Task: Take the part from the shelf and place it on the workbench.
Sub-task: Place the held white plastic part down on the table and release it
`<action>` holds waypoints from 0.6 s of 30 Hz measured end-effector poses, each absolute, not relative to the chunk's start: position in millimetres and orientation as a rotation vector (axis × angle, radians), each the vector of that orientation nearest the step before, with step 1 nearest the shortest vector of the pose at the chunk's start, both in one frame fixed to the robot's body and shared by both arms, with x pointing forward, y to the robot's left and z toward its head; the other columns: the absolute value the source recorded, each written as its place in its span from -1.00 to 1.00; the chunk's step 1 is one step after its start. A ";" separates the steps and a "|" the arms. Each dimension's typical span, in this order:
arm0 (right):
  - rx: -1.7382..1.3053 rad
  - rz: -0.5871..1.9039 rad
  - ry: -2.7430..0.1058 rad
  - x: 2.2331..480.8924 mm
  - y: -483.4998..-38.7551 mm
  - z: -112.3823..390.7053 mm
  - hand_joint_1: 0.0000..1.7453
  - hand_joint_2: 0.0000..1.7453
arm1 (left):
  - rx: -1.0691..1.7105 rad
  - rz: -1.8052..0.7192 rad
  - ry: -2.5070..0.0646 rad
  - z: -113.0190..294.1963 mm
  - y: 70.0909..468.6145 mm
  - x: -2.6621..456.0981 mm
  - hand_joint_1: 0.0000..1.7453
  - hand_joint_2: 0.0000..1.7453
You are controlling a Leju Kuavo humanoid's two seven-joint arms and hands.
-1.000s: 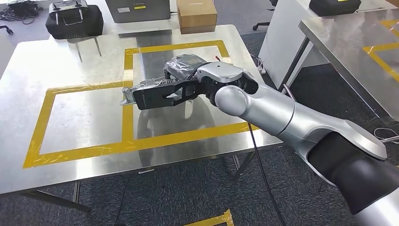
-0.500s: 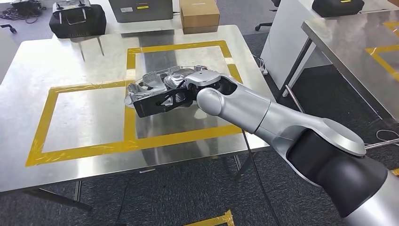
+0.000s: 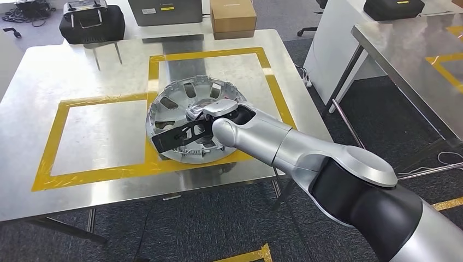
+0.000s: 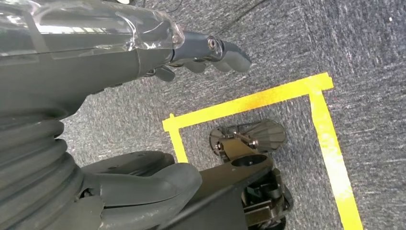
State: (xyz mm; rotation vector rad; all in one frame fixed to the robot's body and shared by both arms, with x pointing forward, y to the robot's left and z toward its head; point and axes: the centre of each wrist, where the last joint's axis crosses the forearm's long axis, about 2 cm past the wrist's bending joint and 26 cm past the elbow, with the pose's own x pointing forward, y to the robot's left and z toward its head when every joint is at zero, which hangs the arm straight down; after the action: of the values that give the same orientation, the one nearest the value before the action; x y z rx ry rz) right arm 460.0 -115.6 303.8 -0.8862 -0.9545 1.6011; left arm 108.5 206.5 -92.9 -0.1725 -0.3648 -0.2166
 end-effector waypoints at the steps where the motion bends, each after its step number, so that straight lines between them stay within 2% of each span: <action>1: -0.891 1.601 -0.946 460.6 -116.6 302.9 -1.00 -1.00 | -0.169 -0.215 -0.367 -93.1 206.8 108.1 -1.00 0.00; 3: -0.900 1.599 -0.931 461.8 -118.8 301.5 -1.00 -1.00 | -0.163 -0.213 -0.371 -93.3 207.5 107.8 -1.00 -1.00; 11: -0.946 1.565 -0.915 466.6 -126.5 299.8 -1.00 -1.00 | -0.166 -0.212 -0.372 -93.3 207.8 107.9 -1.00 -1.00; 18: -0.915 1.367 -1.124 472.2 -134.7 311.5 -1.00 -1.00 | -0.164 -0.215 -0.370 -93.5 208.9 107.8 -1.00 -1.00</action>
State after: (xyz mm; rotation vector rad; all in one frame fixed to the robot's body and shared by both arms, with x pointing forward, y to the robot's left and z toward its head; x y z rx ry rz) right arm 472.2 -134.7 311.5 -0.9147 -1.1236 1.3674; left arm 107.8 208.9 -93.5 -0.1640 -0.3700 -0.2146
